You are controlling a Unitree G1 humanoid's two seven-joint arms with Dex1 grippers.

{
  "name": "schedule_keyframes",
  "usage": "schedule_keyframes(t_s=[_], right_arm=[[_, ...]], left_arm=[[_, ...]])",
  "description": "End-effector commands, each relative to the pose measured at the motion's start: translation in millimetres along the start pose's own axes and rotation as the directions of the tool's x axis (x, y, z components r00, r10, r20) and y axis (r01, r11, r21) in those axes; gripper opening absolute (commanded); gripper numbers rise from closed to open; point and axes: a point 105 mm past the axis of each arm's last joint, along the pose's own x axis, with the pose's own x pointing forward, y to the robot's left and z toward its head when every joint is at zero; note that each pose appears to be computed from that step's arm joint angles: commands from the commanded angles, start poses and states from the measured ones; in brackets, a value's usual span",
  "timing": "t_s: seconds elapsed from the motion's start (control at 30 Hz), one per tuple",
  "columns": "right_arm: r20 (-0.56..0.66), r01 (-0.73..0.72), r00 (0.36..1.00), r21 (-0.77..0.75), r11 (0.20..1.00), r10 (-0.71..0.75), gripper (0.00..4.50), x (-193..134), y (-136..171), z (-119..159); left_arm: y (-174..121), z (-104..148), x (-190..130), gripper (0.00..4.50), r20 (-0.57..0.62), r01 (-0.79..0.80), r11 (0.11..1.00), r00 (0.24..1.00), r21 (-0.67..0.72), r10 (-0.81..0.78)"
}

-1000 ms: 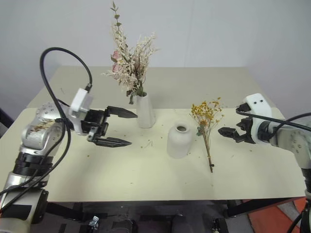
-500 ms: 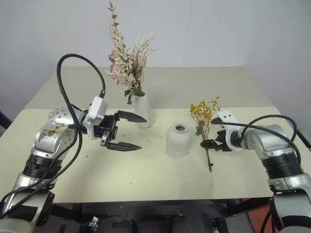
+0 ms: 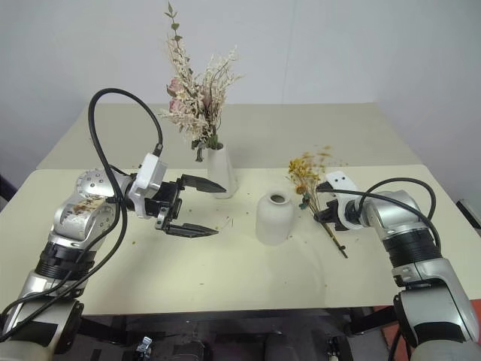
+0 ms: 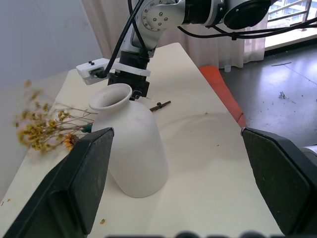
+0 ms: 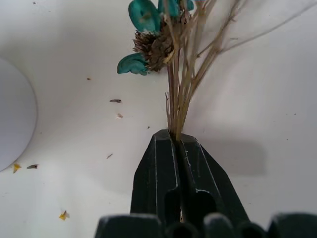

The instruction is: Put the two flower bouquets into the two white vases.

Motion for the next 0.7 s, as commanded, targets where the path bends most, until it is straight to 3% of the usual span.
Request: schedule_keyframes(t_s=[0.03, 0.13, 0.23, 0.3, 0.4, 0.5, 0.53, 0.6, 0.7], right_arm=[[0.048, 0.073, 0.996, -0.015, 0.997, -0.072, 0.04, -9.7, -12.3, 10.3], [0.146, 0.173, 0.975, -0.014, 0.985, -0.169, 0.04, -24.8, -25.1, 26.3], [0.368, 0.377, 0.866, -0.034, 0.925, -0.34, 0.04, -60.1, -39.5, 60.1], [0.658, 0.469, 0.654, 0.035, 0.882, -0.374, 0.04, -110.1, -28.6, 101.4], [0.829, 0.539, 0.438, 0.068, 0.839, -0.349, 0.04, -148.8, -5.7, 118.9], [0.935, 0.4, 0.24, 0.151, 0.904, -0.263, 0.04, -184.9, 26.4, 136.7], [0.956, 0.31, 0.203, 0.141, 0.94, -0.211, 0.04, -192.3, 36.9, 139.8], [0.98, 0.183, 0.138, 0.114, 0.977, -0.141, 0.04, -202.3, 54.1, 143.6], [0.993, 0.088, 0.11, 0.036, 0.995, -0.046, 0.04, -204.3, 76.1, 143.8]], left_arm=[[3.3, 6.6, -3.0, 4.5, -0.004, -0.017, 0.999, 1.0, 0.05, 0.017], [5.5, 7.6, -3.4, 4.5, 0.0, -0.028, 0.998, 1.0, 0.056, 0.028], [8.2, 10.0, -5.5, 4.5, 0.009, -0.044, 0.997, 0.999, 0.056, 0.044], [11.2, 12.6, -7.6, 4.5, 0.03, -0.068, 0.997, 0.997, 0.041, 0.067], [12.6, 15.9, -9.0, 4.5, 0.054, -0.079, 0.997, 0.996, 0.023, 0.078], [11.5, 19.2, -9.5, 4.5, 0.066, -0.068, 0.998, 0.996, 0.017, 0.067], [11.4, 18.6, -9.3, 4.5, 0.06, -0.067, 0.998, 0.996, 0.017, 0.066], [12.1, 16.9, -8.5, 4.5, 0.049, -0.07, 0.997, 0.996, 0.016, 0.07], [13.3, 15.4, -7.2, 4.5, 0.041, -0.082, 0.997, 0.996, 0.013, 0.081]])
